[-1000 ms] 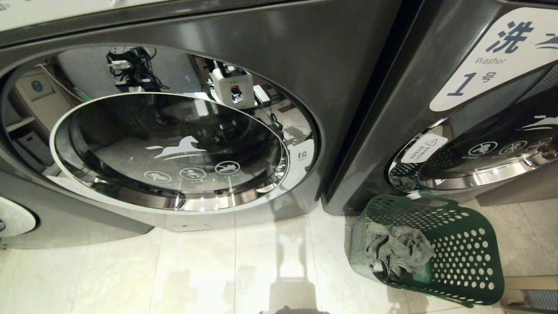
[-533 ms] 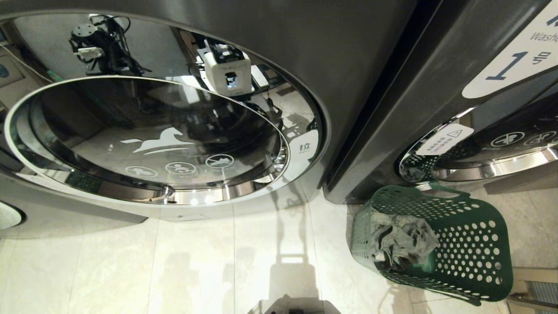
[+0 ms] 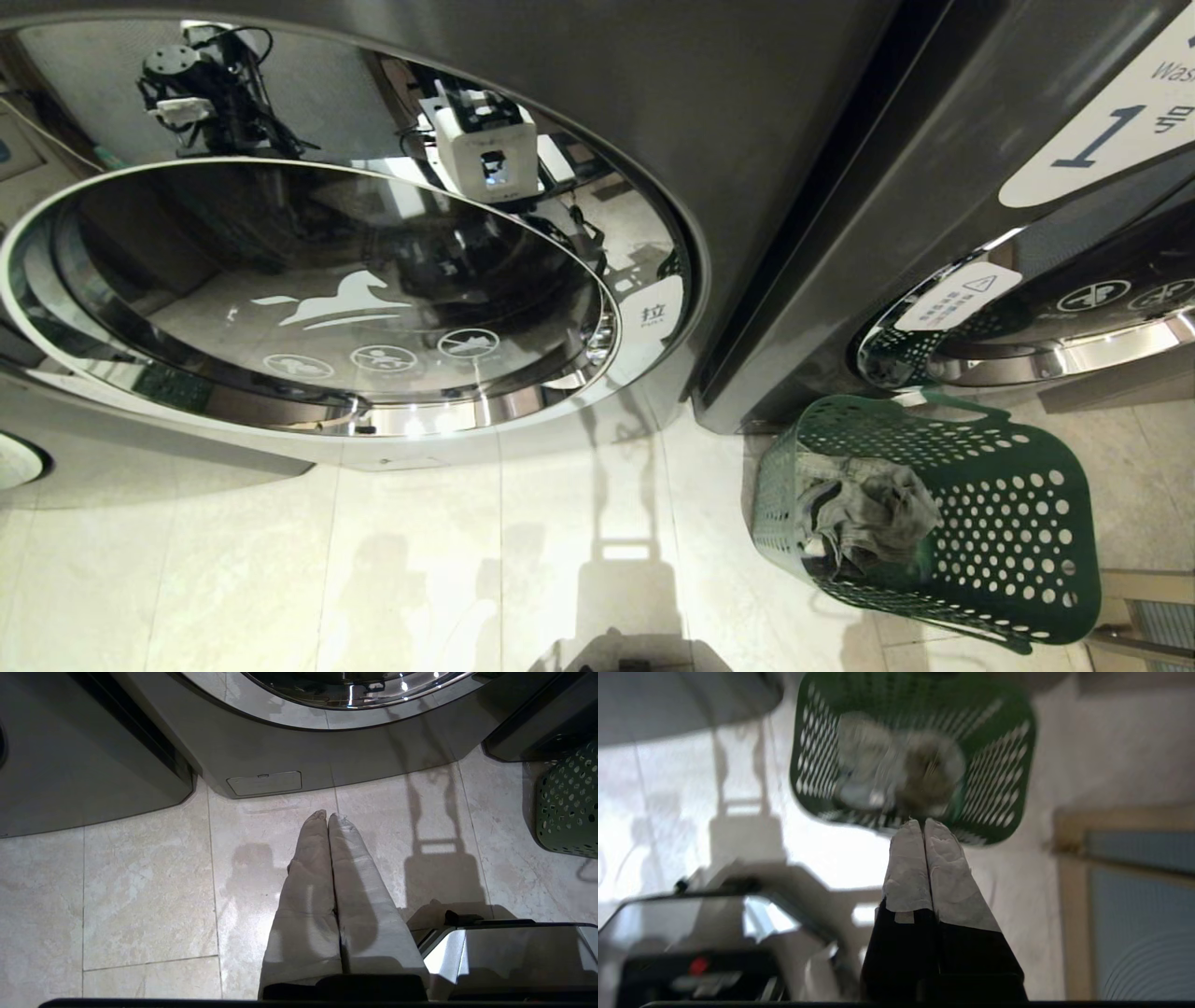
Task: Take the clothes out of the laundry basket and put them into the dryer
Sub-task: Take the clothes out of the basket
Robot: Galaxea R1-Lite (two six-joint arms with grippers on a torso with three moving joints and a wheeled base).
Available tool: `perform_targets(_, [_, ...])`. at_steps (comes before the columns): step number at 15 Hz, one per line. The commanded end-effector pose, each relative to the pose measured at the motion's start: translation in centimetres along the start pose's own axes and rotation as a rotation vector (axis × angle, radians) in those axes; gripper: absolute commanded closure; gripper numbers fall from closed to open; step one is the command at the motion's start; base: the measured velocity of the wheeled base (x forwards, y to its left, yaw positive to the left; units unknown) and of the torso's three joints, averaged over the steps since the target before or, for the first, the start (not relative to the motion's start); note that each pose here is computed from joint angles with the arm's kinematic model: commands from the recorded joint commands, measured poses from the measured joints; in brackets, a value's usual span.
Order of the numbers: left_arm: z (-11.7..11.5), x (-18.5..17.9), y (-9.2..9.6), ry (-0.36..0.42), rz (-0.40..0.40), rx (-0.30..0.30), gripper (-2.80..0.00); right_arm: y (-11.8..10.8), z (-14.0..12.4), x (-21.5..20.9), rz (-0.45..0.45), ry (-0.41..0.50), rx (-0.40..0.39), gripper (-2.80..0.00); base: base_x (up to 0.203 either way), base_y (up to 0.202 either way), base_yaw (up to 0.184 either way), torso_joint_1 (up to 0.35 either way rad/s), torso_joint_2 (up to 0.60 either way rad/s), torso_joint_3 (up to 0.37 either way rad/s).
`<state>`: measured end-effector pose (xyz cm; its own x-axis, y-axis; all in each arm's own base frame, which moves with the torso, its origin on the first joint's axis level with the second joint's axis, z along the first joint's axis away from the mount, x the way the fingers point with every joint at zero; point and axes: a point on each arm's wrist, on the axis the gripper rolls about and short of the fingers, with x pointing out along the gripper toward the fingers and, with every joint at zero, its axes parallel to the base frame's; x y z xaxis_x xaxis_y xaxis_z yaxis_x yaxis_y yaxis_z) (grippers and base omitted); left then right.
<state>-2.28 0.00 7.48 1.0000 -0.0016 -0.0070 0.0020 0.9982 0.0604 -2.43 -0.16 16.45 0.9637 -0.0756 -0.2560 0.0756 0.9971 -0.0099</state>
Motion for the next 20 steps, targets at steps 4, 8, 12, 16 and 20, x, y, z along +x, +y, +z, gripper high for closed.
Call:
perform_targets(4, [0.0,0.0,0.0,-0.001,0.000,-0.001,0.00,0.9,0.9,9.9,0.034,0.486,0.113,0.00,0.000,0.000,0.000,0.000,0.00,0.000])
perform_targets(8, [0.0,0.0,0.0,-0.001,0.000,-0.001,0.00,1.5,-1.7,17.5,0.020,0.611,0.216,0.00,0.000,0.000,0.000,0.000,0.00,0.000])
perform_targets(12, [0.0,0.0,0.0,-0.001,0.001,-0.001,0.00,1.9,-4.8,24.1,0.008,0.664,0.281,0.00,0.000,0.000,0.000,0.000,0.00,0.000])
perform_targets(16, [0.0,0.0,0.0,-0.001,0.001,-0.001,0.00,1.9,-8.3,29.5,0.012,0.612,0.271,0.00,0.000,0.000,0.000,0.000,0.00,0.000])
perform_targets(20, [0.0,0.0,0.0,-0.001,0.000,-0.001,0.00,1.5,-11.6,32.9,0.021,0.503,0.200,-2.80,0.000,0.000,0.000,0.000,0.00,0.000])
